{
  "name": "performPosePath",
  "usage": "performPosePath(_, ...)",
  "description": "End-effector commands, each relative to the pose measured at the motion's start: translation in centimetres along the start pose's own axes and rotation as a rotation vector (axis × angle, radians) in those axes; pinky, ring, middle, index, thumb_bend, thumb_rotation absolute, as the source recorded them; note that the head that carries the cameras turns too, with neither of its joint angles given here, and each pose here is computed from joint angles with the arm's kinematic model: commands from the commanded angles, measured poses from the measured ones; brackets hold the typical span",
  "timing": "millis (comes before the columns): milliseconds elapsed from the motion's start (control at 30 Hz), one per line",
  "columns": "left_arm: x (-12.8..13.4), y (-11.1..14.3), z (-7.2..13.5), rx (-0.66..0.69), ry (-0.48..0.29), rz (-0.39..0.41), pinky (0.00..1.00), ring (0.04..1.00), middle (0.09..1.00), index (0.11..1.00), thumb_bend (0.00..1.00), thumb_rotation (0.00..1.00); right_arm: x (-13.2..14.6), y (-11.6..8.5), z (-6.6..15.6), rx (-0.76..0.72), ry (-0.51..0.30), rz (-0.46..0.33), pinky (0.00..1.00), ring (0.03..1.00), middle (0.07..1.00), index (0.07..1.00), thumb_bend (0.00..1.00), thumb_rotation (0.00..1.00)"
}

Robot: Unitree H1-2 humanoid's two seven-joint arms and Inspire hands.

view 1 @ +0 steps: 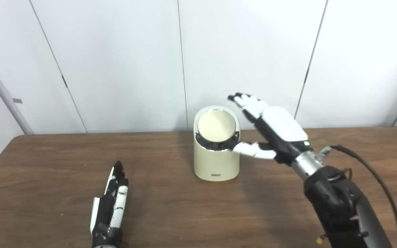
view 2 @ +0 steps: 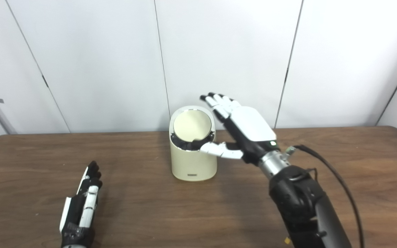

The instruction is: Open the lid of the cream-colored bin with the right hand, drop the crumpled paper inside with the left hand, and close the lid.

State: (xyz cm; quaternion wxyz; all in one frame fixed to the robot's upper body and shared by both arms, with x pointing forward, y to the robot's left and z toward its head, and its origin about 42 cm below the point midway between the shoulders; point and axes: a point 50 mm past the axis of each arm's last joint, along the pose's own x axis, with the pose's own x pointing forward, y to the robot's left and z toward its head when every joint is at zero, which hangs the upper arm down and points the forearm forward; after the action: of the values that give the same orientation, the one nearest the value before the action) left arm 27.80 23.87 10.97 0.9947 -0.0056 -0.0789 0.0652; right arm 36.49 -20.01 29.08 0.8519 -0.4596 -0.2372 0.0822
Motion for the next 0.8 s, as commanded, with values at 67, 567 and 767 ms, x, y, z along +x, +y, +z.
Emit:
performPosePath(67, -1.7, -0.1, -2.6, -0.006, 0.093, 0.013, 1.00, 1.000, 1.000, 1.000, 0.50, 0.79, -1.1, -1.8, -1.2, 0.115, 0.047, -0.098, 0.89, 0.974, 0.978, 0.961, 0.49, 1.00)
performPosePath(567, -2.1, 0.4, -1.4, -0.093, 0.095, 0.017, 1.00, 1.000, 1.000, 1.000, 0.51, 0.81, -7.9, 0.1, -7.9, 0.577, 0.366, -0.073, 0.99, 0.995, 0.991, 0.954, 0.57, 1.00)
performPosePath(767, -2.1, 0.4, -0.7, -0.107, 0.081, 0.012, 1.00, 1.000, 1.000, 1.000, 0.47, 0.90, -9.9, 3.1, -7.8, 0.758, 0.429, -0.125, 0.98, 0.982, 0.979, 0.952, 0.55, 1.00)
